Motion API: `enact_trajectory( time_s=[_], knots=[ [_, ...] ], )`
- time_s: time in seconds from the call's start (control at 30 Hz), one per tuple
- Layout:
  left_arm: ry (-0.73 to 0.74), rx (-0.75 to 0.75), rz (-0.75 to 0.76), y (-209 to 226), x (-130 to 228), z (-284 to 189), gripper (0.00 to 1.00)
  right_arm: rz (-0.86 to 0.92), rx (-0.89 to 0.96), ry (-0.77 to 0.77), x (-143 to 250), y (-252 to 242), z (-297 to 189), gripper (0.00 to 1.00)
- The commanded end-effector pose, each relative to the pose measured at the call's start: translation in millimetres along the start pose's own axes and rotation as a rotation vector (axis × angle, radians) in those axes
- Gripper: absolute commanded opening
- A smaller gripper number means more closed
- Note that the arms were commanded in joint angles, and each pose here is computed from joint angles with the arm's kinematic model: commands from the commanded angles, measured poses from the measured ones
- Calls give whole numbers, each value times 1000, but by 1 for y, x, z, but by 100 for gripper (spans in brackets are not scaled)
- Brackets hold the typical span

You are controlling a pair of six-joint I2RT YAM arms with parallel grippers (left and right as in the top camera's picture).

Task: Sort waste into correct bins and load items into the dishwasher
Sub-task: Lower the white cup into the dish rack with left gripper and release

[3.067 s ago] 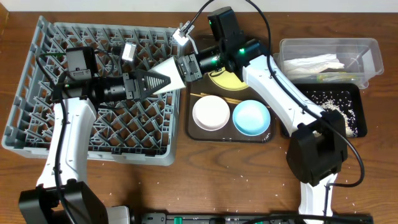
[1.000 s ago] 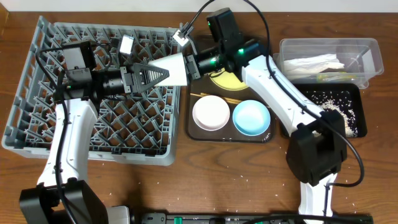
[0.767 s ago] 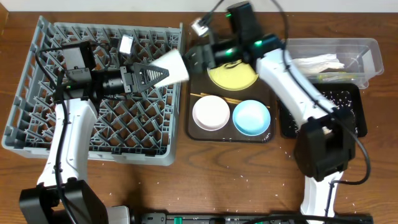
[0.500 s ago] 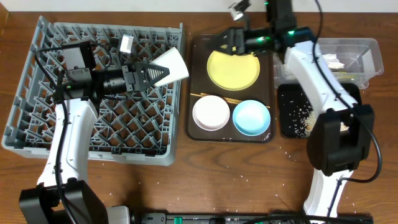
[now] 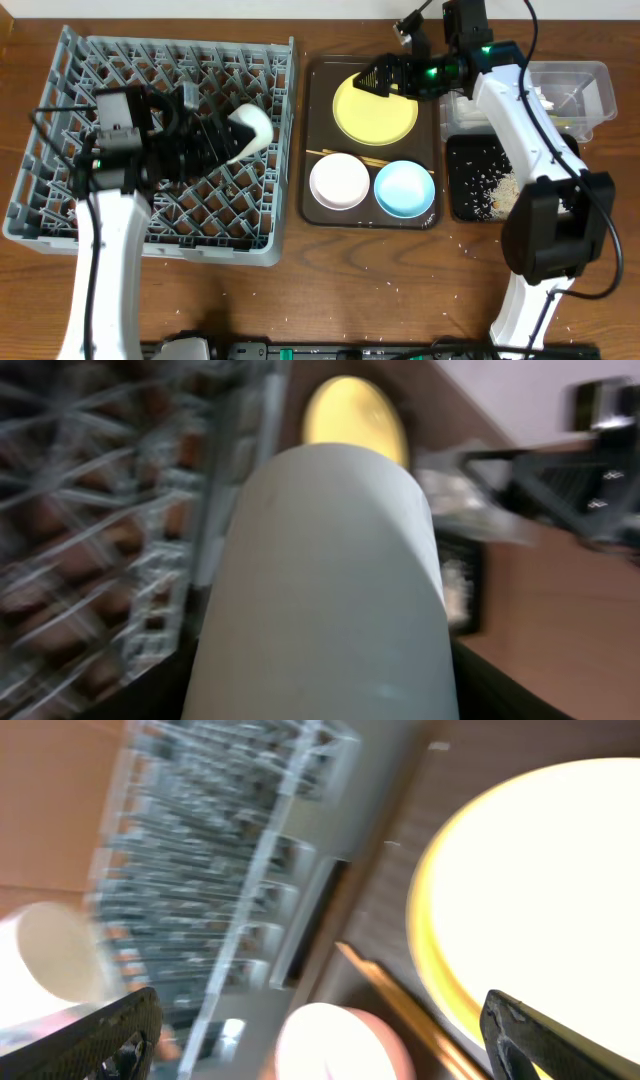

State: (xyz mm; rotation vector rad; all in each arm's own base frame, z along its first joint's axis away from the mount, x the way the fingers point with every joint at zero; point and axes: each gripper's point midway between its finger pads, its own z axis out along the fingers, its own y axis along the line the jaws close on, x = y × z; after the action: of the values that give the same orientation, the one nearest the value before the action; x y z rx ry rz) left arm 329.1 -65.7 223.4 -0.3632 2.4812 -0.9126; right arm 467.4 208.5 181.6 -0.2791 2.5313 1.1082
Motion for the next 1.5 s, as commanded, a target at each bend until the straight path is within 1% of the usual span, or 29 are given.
enact_trajectory(
  time_s=[0.0, 0.1, 0.2, 0.33, 0.43, 0.67, 0.93, 1.23, 1.27, 1.3, 1.33, 1.43, 1.47],
  knots=[
    [-113, -260, 38, 24, -8, -23, 45, -110, 202, -71, -9, 1, -27, 99],
    [-74, -377, 12, 36, 13, -31, 45, -122, 258, -68, -5, 2, -31, 99],
    [-21, -482, -29, 48, 35, -35, 44, -129, 269, -54, -1, 5, -30, 99],
    [47, -576, -69, 53, 62, -37, 43, -123, 271, -33, 4, 5, -28, 99],
    [70, -648, -83, 57, 75, -40, 43, -129, 269, -30, 5, 6, -27, 99],
    [98, -685, -21, 60, 84, -18, 43, -126, 270, -25, 6, 6, -27, 99],
    [235, -769, -57, 79, 101, 5, 43, -126, 294, -18, 9, 4, -27, 99],
    [367, -837, -33, 89, 119, 32, 44, -121, 299, -11, 10, 3, -27, 99],
    [381, -846, -32, 91, 122, 34, 48, -120, 299, -10, 11, 3, -27, 99],
    [393, -855, -34, 93, 123, 35, 50, -119, 299, -8, 11, 2, -27, 99],
    [406, -865, -37, 95, 125, 37, 55, -118, 300, -6, 12, 2, -27, 99],
    [434, -885, -42, 100, 128, 39, 79, -115, 301, -1, 13, 2, -27, 99],
    [435, -887, -41, 100, 128, 39, 82, -115, 301, 0, 13, 2, -27, 99]
  ],
)
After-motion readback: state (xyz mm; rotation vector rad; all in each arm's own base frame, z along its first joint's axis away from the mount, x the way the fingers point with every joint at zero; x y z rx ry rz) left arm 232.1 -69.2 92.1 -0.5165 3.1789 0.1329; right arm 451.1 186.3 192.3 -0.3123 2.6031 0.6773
